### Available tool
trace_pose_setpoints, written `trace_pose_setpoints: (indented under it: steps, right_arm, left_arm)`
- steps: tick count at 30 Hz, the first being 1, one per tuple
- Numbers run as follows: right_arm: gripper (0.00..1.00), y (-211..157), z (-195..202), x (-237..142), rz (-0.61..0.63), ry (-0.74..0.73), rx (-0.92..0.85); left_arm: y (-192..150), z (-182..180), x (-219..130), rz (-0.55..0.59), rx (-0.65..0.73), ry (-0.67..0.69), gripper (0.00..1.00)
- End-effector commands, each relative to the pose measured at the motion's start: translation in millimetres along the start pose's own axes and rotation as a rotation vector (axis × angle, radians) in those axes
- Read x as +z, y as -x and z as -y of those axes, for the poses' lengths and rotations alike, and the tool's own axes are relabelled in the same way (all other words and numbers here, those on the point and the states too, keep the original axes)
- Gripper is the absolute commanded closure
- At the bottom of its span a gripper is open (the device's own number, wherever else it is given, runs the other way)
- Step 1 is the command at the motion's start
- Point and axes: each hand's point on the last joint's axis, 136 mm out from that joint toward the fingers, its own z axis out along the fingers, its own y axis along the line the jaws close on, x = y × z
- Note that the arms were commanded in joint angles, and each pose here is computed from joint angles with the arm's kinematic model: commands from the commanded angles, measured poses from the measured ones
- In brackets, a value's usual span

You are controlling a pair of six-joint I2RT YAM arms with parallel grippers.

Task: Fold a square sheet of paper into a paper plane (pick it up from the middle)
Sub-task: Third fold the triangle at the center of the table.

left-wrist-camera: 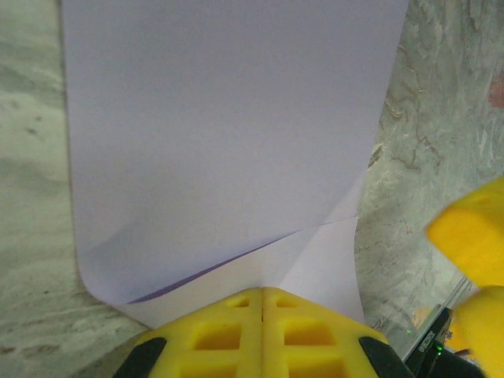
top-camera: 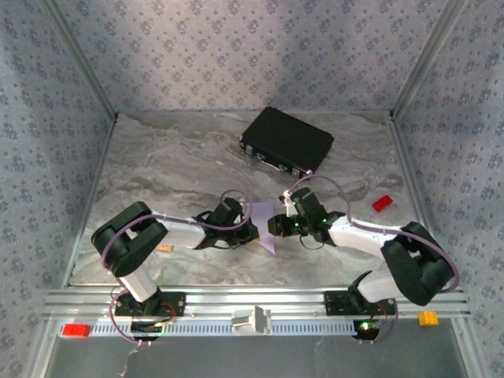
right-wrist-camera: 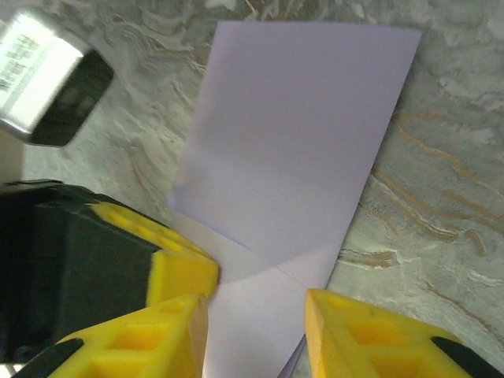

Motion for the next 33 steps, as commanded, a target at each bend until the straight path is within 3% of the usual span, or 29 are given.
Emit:
trace_pose_setpoints:
  steps: [1,5,11,25,33]
  right_arm:
    - [0.64,-7,-18,-9,-0.059,0.081,0.027]
    - [0.79,-25,-43,-6,-0.149,0.196,0.035]
    - [0.91,-47,-48,9,-0.242,0.169,0.011]
    - [0.92,-73,-24,32,-0.366,0.039,0.004]
    - [0.91,-85,-20,29,-0.377,0.049,0.029]
  left_arm:
    - [-2,-13,6,-0.01,0.007,0.055,1.0]
    - [-2,-14,5,-0.008,0.008,0.061,1.0]
    - [-2,-14,5,-0.007,0.009,0.061,1.0]
    - [-2,-15,5,-0.008,0.009,0.068,1.0]
    - [-2,-17,5,-0.008,0.008,0.078,1.0]
